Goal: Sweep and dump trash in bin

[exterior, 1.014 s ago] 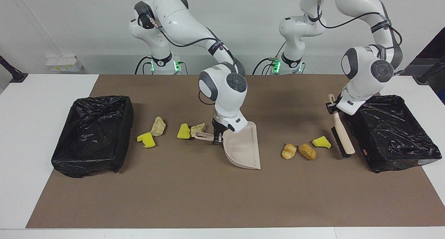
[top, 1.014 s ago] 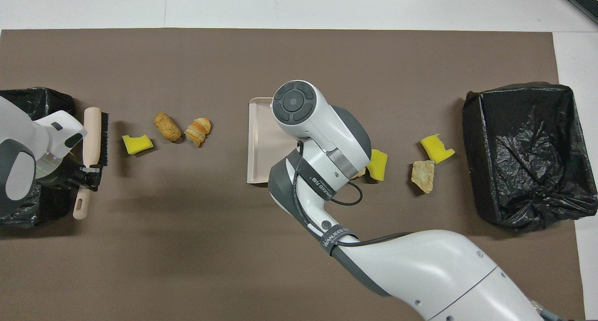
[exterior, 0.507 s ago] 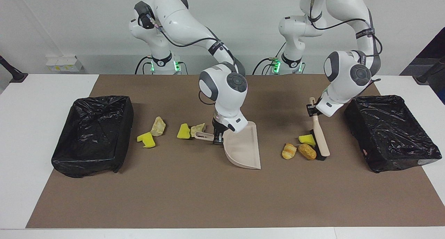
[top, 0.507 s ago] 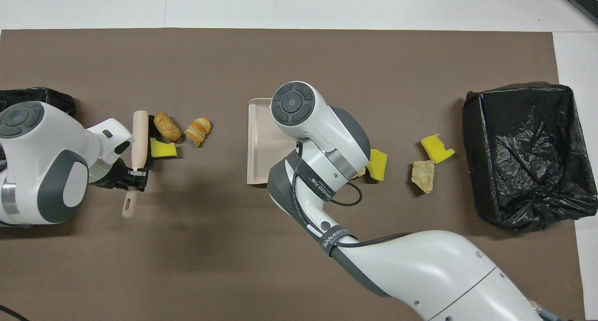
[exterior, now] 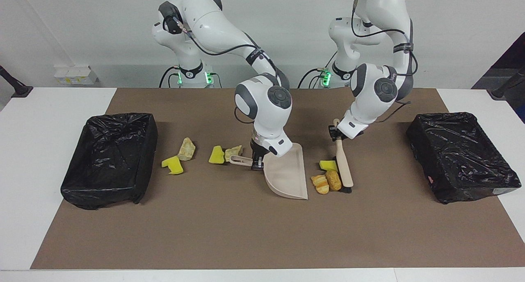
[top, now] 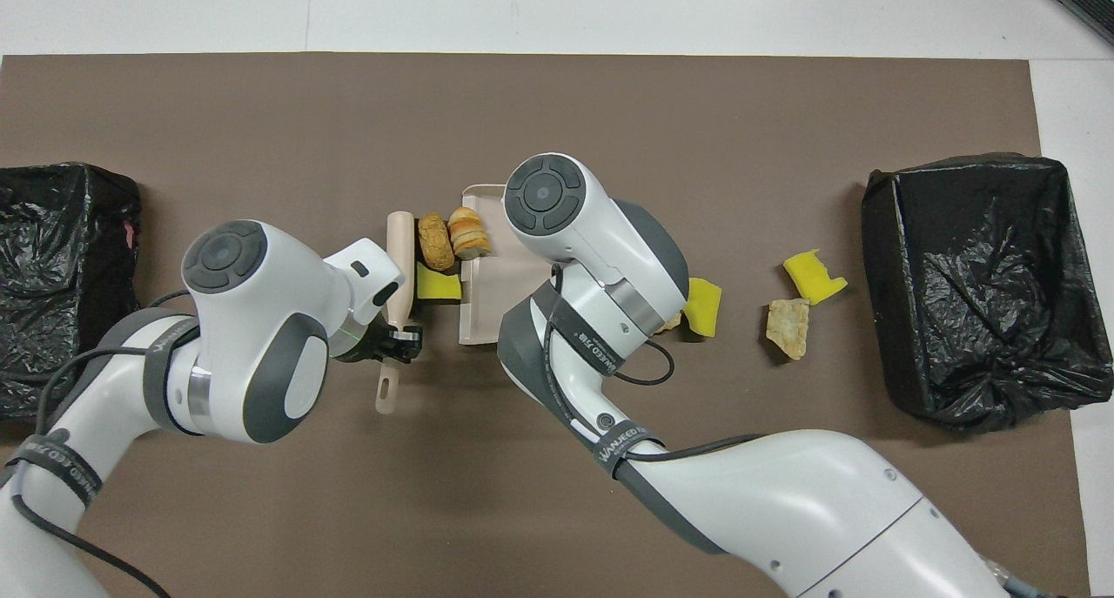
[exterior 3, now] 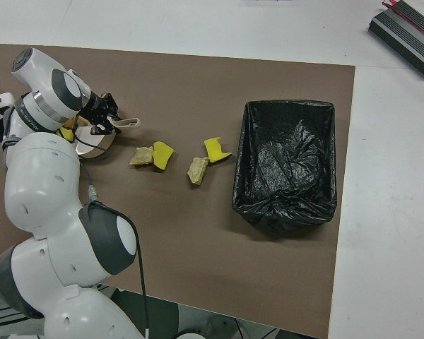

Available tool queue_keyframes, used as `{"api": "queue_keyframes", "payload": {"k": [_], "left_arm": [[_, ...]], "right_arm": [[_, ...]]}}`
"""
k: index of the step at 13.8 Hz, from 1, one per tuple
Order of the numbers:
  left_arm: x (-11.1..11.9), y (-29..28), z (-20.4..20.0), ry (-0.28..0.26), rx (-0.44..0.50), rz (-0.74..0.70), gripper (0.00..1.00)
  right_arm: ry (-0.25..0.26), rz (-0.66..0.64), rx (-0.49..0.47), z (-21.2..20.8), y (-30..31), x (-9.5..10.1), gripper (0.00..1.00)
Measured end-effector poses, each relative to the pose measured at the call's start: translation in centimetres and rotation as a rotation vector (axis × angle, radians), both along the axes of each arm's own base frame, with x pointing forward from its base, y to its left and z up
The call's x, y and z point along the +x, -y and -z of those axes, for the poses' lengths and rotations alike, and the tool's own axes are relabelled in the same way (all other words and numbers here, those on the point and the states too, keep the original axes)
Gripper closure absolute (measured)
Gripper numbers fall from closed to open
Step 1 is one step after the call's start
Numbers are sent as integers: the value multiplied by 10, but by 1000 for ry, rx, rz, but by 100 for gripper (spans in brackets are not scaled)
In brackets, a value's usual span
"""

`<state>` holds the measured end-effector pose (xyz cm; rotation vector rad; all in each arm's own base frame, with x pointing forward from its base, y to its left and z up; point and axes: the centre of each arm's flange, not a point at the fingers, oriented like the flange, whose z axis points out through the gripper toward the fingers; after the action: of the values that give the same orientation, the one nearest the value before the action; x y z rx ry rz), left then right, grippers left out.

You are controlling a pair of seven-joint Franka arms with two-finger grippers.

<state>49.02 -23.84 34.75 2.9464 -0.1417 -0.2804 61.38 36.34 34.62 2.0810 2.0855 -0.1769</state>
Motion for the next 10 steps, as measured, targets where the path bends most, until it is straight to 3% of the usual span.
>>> {"api": "queue_keyframes", "payload": {"k": [4, 10], "left_arm": [[-1, 32, -24, -11, -53, -37, 74], [29, -33, -94, -42, -66, -207, 74]], "right_arm": [[-1, 0, 0, 0, 0, -1, 69], [7, 10, 4, -7, 9, 0, 69]]}}
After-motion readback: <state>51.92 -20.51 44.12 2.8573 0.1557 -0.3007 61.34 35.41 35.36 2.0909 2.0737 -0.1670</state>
